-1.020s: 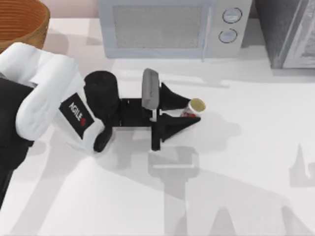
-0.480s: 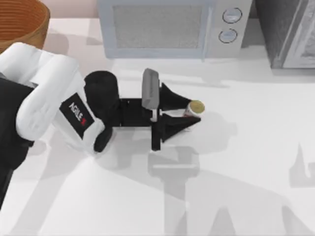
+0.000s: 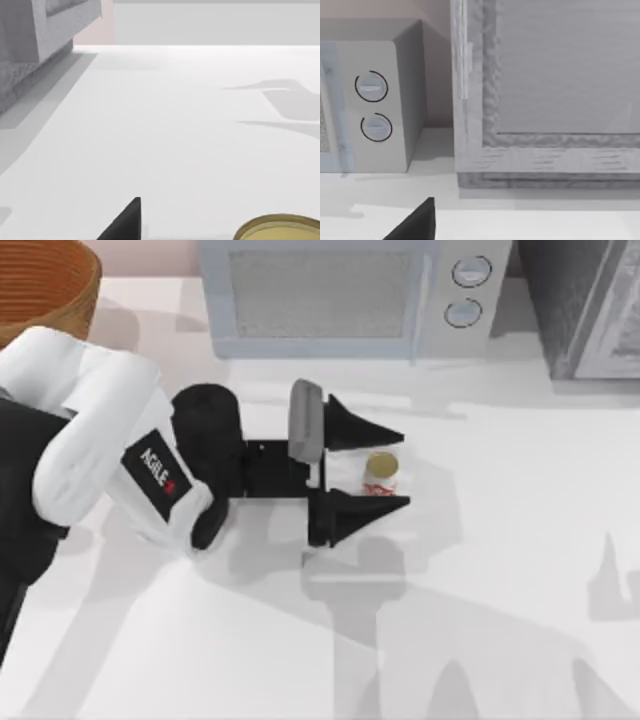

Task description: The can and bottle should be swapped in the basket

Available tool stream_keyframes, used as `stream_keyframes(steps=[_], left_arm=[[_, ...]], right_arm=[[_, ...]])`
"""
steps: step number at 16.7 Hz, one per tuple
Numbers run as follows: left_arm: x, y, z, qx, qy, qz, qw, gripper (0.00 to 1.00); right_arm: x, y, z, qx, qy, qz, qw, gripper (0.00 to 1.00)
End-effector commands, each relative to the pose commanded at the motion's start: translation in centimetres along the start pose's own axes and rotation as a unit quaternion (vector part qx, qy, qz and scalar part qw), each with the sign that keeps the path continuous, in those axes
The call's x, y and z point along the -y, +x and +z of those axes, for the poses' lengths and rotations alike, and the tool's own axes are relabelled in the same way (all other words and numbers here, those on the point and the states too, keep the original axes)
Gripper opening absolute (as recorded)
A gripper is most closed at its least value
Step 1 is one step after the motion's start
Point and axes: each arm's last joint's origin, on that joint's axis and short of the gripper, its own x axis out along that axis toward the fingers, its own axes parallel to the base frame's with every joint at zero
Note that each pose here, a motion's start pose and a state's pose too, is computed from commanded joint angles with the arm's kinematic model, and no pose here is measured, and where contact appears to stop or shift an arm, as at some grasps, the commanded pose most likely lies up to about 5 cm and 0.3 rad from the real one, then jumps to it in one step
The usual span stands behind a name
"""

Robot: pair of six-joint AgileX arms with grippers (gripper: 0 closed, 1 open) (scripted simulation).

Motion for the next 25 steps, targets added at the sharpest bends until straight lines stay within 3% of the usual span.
stream_keyframes(steps=[8,11,14,18,22,25], left_arm=[[-0.1,-0.1,0.0,0.000,0.000,0.002,1.000,1.00],[-0.1,-1.3,1.1,-0.007,-0.025,0.034,0.999,1.00],[0.0,-3.6,4.5,-0.016,-0.048,0.102,0.993,1.00],[1.9,-7.9,12.1,-0.021,-0.052,0.226,0.972,1.00],[7.7,-12.6,19.3,-0.022,-0.042,0.364,0.930,1.00],[13.9,-15.5,22.3,-0.020,-0.029,0.461,0.886,1.00]], right_arm=[[0.0,0.0,0.0,0.000,0.000,0.000,1.000,1.00],[0.0,0.0,0.0,0.000,0.000,0.000,1.000,1.00],[0.0,0.0,0.0,0.000,0.000,0.000,1.000,1.00],[0.0,0.0,0.0,0.000,0.000,0.000,1.000,1.00],[0.0,0.0,0.0,0.000,0.000,0.000,1.000,1.00],[0.0,0.0,0.0,0.000,0.000,0.000,1.000,1.00]])
